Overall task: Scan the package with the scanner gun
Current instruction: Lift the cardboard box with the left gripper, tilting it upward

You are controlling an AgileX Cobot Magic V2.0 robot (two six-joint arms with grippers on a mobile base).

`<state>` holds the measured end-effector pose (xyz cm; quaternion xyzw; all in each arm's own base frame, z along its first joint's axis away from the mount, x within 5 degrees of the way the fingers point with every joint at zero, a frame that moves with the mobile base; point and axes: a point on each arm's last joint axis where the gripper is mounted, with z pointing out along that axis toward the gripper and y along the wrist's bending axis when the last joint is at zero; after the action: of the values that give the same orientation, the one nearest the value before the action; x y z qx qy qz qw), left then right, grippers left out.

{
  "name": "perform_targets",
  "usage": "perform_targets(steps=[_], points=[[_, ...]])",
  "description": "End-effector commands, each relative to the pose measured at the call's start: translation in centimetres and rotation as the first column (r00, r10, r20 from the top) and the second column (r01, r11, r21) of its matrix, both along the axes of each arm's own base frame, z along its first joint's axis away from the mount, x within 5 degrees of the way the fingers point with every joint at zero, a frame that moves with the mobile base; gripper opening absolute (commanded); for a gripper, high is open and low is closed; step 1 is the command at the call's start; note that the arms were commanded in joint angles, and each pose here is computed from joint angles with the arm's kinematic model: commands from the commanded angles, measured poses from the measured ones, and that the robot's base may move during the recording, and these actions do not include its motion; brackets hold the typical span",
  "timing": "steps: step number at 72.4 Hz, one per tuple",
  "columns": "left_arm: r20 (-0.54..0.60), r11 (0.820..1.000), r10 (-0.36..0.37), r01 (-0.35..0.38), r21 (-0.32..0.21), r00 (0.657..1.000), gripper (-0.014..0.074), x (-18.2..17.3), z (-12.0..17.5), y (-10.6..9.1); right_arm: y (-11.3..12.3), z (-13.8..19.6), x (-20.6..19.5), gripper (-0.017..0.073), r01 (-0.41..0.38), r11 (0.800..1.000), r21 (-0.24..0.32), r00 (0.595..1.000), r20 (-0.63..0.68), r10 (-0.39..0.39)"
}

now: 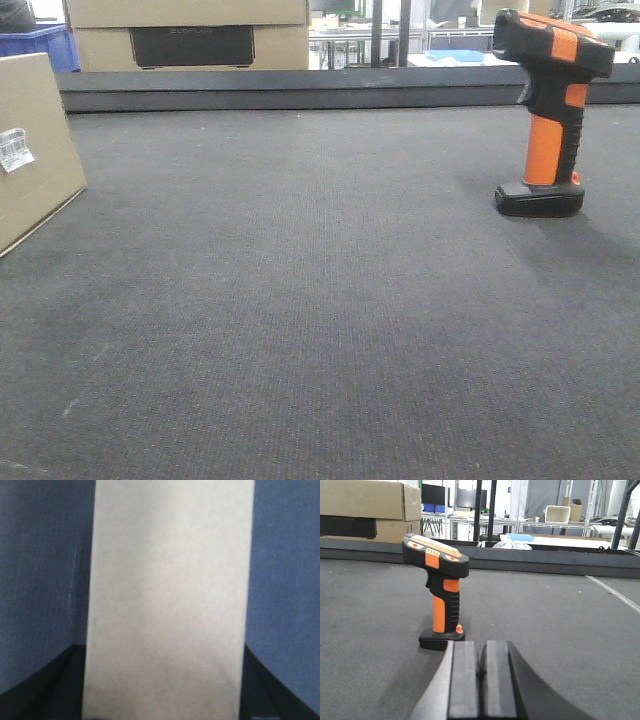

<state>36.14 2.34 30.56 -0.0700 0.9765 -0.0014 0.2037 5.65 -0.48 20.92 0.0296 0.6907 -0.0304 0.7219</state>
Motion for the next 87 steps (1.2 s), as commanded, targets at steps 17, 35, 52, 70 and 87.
perform_targets(steps=[17, 35, 52, 70, 87], points=[[0.181, 0.936, 0.053, 0.014, -0.352, 0.982, -0.0111, 0.4, 5.6, -2.9, 0.0, 0.2, 0.0, -0.0166, 0.002, 1.000, 0.001, 1.000, 0.026, -0.002], [0.196, 0.864, 0.021, 0.080, -0.496, 0.980, -0.0111, 1.0, 5.0, -7.9, 0.0, 0.2, 0.0, -0.0166, 0.002, 1.000, 0.001, 1.000, 0.026, -0.002], [0.186, 0.878, -0.024, 0.110, -0.465, 0.982, -0.0111, 1.7, 3.0, -12.6, 0.0, 0.2, 0.0, -0.0166, 0.002, 1.000, 0.001, 1.000, 0.026, -0.002], [0.105, 0.906, -0.068, 0.106, -0.409, 0.992, -0.0111, 2.1, 0.5, -14.3, 0.0, 0.2, 0.0, -0.0166, 0.002, 1.000, 0.001, 1.000, 0.026, -0.002], [0.105, 0.906, -0.072, 0.109, -0.409, 0.992, -0.0111, 2.2, 0.2, -14.6, 0.0, 0.7, -0.1, -0.0166, 0.002, 1.000, 0.014, 0.997, 0.081, -0.003]])
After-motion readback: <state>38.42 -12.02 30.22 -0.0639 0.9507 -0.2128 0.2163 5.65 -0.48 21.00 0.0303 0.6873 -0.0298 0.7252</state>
